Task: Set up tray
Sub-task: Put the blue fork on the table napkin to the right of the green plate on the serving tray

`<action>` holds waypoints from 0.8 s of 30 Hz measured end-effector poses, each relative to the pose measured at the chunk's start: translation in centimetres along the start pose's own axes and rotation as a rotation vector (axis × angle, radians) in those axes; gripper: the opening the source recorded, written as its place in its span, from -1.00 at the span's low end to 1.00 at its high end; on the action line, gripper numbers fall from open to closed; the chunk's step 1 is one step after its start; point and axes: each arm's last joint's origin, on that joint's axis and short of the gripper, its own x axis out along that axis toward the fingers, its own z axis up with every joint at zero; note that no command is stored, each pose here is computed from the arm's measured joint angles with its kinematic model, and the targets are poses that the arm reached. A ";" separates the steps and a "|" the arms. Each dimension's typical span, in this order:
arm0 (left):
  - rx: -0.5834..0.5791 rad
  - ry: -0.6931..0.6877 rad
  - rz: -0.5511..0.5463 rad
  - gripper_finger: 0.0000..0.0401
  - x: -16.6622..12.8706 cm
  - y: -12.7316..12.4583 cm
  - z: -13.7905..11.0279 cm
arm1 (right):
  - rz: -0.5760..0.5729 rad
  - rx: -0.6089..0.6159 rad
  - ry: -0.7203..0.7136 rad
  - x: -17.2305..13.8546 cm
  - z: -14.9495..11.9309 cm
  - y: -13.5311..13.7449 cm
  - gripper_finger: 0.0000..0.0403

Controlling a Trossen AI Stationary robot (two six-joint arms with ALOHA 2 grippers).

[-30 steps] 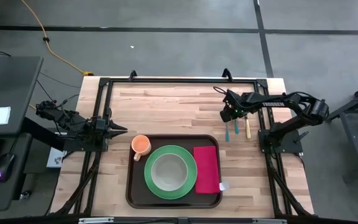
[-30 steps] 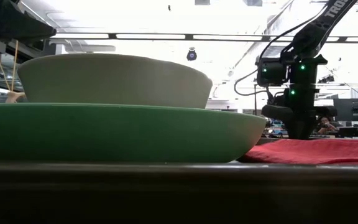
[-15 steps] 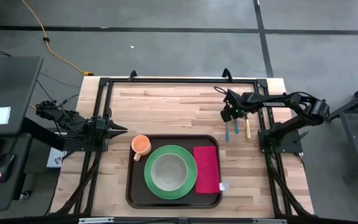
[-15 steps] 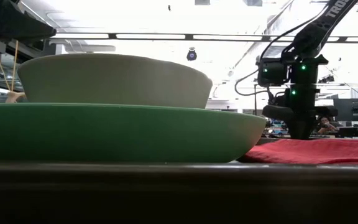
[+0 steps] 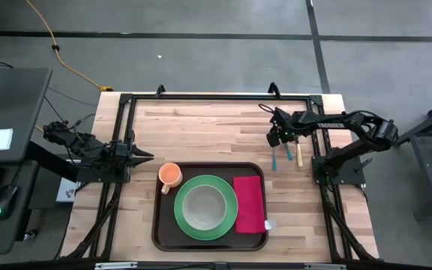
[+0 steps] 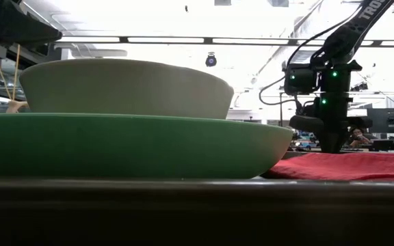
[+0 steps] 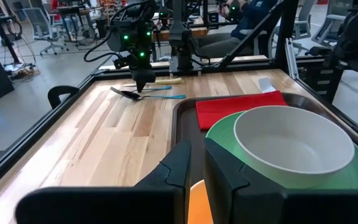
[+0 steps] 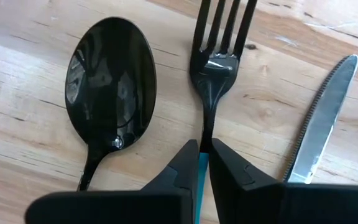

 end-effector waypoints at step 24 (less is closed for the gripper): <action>0.003 0.000 0.000 -0.65 0.0 0.0 0.0 | 0.027 0.050 -0.004 -0.4 0.0 0.0 -0.94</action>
